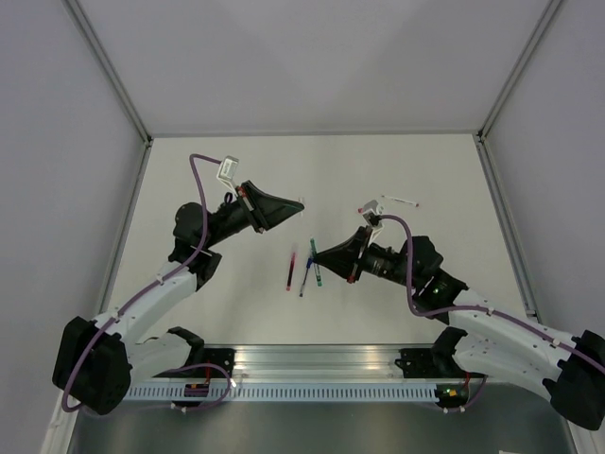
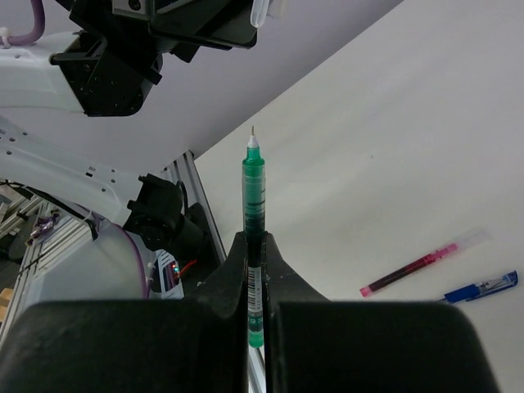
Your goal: Insert the pens into the pen caps
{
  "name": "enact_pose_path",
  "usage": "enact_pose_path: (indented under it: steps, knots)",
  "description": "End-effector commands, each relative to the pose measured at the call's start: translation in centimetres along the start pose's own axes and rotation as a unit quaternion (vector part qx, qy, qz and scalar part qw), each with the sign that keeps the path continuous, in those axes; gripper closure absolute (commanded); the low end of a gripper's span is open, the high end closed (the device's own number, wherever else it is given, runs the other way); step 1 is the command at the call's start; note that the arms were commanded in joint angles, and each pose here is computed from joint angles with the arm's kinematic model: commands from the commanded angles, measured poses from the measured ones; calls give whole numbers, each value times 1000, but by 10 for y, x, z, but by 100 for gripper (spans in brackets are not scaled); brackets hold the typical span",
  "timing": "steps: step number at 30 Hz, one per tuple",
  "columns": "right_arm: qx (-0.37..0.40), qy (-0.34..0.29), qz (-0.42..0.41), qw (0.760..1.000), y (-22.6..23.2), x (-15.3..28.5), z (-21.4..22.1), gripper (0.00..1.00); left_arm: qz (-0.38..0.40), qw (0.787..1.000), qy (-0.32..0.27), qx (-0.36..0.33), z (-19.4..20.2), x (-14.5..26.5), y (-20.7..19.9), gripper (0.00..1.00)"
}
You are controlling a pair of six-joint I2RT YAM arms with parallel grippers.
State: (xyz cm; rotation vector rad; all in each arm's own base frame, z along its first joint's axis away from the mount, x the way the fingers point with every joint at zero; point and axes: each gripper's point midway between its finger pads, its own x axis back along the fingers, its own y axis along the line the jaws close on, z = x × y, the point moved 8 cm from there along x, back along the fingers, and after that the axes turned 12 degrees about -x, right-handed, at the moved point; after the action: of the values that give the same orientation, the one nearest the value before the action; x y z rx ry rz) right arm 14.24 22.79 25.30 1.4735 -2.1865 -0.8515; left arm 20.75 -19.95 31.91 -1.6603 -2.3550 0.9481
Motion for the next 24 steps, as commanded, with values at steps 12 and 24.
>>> enact_pose_path:
  steps: [12, 24]
  knots:
    - [27, -48, -12, 998, 17, -25, -16, 100, 35, 999, -14, -13, -2, 0, -7, 98]
    - [32, -73, -3, 997, 23, -31, -30, 100, 35, 999, -3, -25, 6, 6, -6, 98]
